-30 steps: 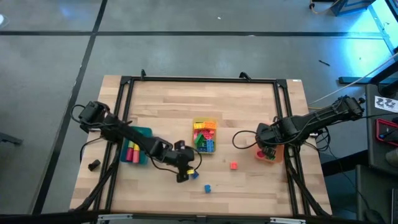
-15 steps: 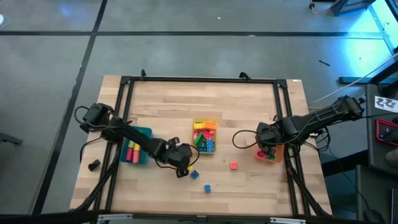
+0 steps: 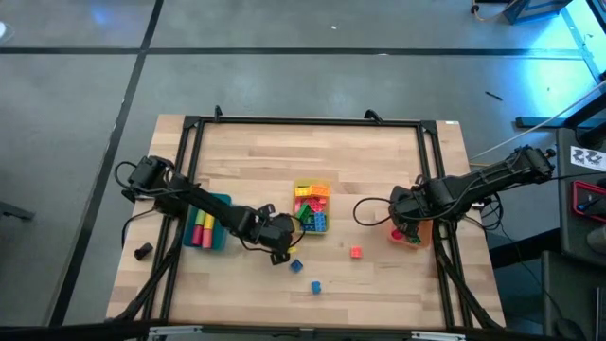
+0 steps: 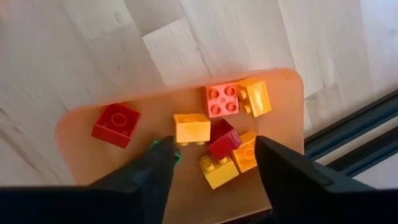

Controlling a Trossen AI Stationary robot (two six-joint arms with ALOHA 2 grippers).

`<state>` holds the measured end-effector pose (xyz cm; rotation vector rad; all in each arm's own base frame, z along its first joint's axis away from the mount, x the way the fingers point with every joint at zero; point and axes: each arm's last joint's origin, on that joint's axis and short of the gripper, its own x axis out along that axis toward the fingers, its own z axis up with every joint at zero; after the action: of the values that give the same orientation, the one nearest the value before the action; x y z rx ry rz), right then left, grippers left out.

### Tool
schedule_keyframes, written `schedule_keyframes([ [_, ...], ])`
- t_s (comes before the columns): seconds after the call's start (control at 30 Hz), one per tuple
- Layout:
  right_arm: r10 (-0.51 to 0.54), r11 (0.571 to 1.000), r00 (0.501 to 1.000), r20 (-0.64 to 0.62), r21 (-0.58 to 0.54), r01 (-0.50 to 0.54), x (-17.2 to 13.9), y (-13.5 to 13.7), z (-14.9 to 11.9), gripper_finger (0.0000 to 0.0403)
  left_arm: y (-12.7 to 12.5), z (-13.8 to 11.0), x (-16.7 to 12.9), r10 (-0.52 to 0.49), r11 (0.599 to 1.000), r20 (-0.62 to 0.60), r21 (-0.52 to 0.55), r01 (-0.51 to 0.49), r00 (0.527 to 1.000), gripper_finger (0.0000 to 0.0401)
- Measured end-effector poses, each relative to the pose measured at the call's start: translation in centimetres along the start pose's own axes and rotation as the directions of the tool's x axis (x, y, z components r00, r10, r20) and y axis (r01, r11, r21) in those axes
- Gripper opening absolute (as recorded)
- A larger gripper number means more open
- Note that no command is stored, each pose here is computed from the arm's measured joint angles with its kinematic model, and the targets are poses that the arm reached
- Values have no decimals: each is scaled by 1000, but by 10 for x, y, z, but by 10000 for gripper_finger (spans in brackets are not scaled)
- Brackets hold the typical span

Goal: Sort blocks by size
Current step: Put the orange 4 stud game piece into the orange bin

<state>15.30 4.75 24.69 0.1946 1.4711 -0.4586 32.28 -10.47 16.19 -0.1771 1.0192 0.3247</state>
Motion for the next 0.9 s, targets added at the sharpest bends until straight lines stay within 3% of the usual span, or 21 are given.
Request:
schedule_keyframes([
  [0.5, 38, 999, 998, 41, 9, -39, 0, 4, 4, 233, 2, -3, 21, 65, 995, -13, 77, -64, 998, 159],
  [0.9, 39, 999, 998, 40, 5, -40, 0, 4, 4, 232, -3, 1, 30, 11, 995, 21, 99, -13, 1000, 159],
])
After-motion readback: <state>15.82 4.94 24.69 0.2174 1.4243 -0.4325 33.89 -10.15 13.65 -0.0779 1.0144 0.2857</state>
